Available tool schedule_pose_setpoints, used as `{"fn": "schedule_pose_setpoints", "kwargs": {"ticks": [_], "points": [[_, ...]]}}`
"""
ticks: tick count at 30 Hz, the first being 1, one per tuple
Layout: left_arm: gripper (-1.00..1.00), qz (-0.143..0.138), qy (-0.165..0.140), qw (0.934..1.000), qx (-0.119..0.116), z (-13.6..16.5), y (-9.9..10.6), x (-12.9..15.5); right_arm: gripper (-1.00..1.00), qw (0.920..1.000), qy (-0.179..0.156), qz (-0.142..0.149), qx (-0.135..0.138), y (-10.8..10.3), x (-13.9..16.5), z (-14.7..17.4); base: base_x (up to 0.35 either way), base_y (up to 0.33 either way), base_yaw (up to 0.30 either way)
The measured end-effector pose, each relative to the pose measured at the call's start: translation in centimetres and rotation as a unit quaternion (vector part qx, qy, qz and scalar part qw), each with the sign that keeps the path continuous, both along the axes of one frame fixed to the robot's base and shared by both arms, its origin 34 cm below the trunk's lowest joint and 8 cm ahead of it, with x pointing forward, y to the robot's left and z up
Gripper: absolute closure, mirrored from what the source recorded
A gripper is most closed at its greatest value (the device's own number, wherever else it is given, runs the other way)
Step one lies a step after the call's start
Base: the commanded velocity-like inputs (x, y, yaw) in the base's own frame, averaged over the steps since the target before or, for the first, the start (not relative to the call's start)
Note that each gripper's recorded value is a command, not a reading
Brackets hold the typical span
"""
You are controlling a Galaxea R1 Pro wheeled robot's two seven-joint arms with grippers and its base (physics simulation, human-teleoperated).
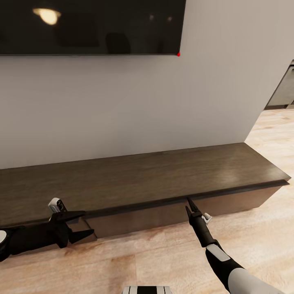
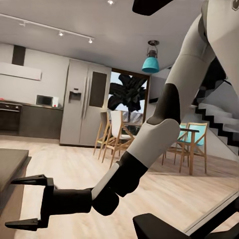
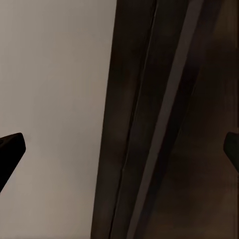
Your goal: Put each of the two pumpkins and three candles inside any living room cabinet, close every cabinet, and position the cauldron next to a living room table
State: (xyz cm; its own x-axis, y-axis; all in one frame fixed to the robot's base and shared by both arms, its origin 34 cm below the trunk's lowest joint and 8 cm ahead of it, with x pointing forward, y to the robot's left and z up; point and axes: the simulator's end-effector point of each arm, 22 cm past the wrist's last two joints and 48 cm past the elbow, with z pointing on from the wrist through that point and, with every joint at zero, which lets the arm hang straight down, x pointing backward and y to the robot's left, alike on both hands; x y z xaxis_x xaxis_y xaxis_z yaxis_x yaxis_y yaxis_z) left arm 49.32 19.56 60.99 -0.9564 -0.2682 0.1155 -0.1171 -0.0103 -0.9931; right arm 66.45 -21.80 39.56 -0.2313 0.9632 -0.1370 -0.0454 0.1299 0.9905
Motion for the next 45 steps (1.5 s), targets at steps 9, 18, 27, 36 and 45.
{"fn": "schedule_pose_setpoints", "kwargs": {"ticks": [9,18,27,36,45], "points": [[-1.0,0.001,0.001,1.0,0.001,-0.1,0.1,0.1,-1.0,1.0,0.005,-0.002,-0.001,-0.1,0.0,-0.3,0.053,0.0,0.0],[-1.0,0.003,0.001,1.0,0.001,-0.2,0.1,0.1,-1.0,1.0,0.009,-0.002,-0.002,-0.1,0.0,-0.4,0.066,0.0,0.0],[-1.0,0.002,0.003,1.0,0.001,-0.3,0.1,0.1,-1.0,0.9997,0.025,-0.005,-0.006,-0.2,0.0,-1.3,0.004,0.0,0.0],[-1.0,0.002,0.005,1.0,0.001,-0.5,0.1,0.2,-1.0,0.9995,0.029,-0.005,-0.007,-0.2,-0.1,-1.7,0.0,0.0,0.0],[-1.0,0.003,0.005,1.0,0.001,-0.5,0.2,0.2,-1.0,0.9995,0.03,-0.006,-0.007,-0.3,-0.1,-1.7,0.003,0.0,0.0]]}}
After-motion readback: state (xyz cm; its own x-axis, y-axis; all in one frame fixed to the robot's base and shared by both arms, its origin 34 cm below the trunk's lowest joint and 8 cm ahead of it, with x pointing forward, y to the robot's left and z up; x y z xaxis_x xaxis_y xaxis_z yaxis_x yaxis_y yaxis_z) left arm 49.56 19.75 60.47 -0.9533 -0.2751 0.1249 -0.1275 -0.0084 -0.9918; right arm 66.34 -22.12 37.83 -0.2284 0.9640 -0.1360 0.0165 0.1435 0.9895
